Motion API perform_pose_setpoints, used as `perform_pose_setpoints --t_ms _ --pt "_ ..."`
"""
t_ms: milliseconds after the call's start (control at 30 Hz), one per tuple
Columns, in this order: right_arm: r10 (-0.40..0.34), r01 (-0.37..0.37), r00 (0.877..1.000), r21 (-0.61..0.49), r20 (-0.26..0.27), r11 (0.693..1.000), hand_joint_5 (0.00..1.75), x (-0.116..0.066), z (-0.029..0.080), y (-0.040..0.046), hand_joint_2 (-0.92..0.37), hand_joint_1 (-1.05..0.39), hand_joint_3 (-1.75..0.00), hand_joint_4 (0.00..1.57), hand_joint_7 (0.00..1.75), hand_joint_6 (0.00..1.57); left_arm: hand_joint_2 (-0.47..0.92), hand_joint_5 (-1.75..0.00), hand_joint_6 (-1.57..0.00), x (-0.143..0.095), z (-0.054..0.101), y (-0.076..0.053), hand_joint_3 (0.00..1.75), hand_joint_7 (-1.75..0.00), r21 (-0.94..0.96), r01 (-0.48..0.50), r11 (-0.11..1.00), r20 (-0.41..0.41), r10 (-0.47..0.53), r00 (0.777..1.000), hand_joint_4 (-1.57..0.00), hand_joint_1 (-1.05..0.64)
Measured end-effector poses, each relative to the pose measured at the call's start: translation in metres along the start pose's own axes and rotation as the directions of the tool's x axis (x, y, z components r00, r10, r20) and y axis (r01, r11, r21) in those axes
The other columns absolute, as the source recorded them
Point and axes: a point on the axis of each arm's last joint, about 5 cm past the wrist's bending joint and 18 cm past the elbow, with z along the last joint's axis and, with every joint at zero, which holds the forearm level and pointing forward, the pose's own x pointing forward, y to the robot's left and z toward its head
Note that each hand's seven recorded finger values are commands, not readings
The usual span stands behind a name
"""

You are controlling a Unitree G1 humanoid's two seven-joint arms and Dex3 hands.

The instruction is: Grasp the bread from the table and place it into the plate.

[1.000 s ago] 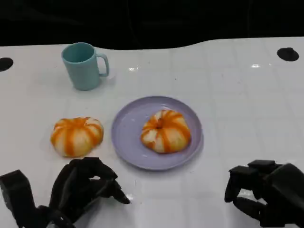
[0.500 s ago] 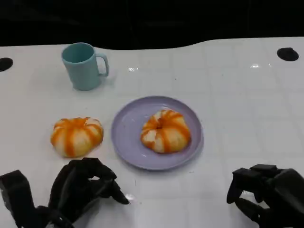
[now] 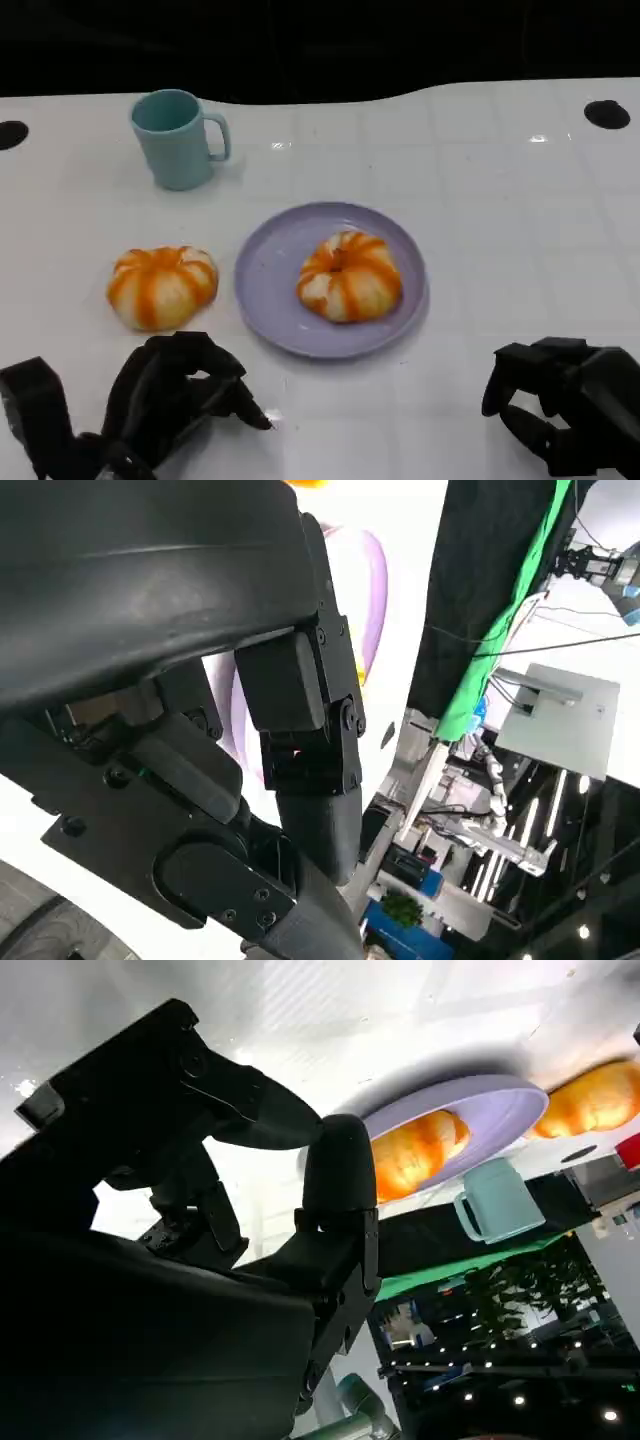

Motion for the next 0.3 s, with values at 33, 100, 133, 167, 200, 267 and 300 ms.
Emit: perform_pose_setpoints --t_ms 33,100,133,167,200,267,300 --pt "0.0 0.0 1.0 0.001 0.0 1.0 1.72 0.0 0.0001 0.0 -0.48 -0.15 -1.13 0.83 1.37 0.77 0.67 -0.6 -1.57 0.0 0.0 0.0 0.0 -0.33 0.0 0.0 1.0 0.0 0.0 1.0 -1.57 -1.05" --pt "0.0 0.0 1.0 0.002 0.002 1.0 1.71 0.0 0.0002 0.0 -0.49 -0.15 -1.12 0.84 1.34 0.78 0.67 -0.6 -1.57 0.0 0.0 0.0 0.0 -0.33 0.0 0.0 1.0 0.0 0.0 1.0 -1.57 -1.05" --pt "0.0 0.0 1.0 0.003 0.001 1.0 1.69 -0.0001 0.0002 0.0 -0.49 -0.15 -1.12 0.84 1.33 0.78 0.67 -0.61 -1.57 -0.0001 0.0 0.0001 0.0 -0.33 0.0 0.0 1.0 0.0 0.0 1.0 -1.57 -1.05" --pt "0.0 0.0 1.0 0.003 0.001 1.0 1.68 -0.0002 0.0002 0.0 -0.5 -0.15 -1.12 0.83 1.32 0.78 0.67 -0.61 -1.57 -0.0001 0.0 0.0001 0.0 -0.33 0.0 0.0 1.0 0.0 0.0 1.0 -1.57 -1.05" --pt "0.0 0.0 1.0 0.003 0.002 1.0 1.66 -0.0002 0.0003 0.0001 -0.5 -0.15 -1.12 0.84 1.32 0.78 0.67 -0.61 -1.57 -0.0001 0.0001 0.0001 0.0 -0.33 0.0 0.0 1.0 0.0 0.0 1.0 -1.57 -1.05" --pt "0.0 0.0 1.0 0.005 0.005 1.0 1.63 -0.0003 0.0004 0.0001 -0.5 -0.15 -1.12 0.85 1.31 0.78 0.67 -0.61 -1.57 -0.0001 0.0004 0.0002 0.0 -0.33 0.001 0.0 1.0 0.001 0.0 1.0 -1.57 -1.05" --pt "0.0 0.0 1.0 0.006 0.007 1.0 1.63 -0.0003 0.0006 0.0001 -0.5 -0.15 -1.12 0.85 1.3 0.78 0.67 -0.61 -1.57 -0.0001 0.0006 0.0004 0.0 -0.33 0.002 0.0 1.0 0.001 0.0 1.0 -1.57 -1.05"
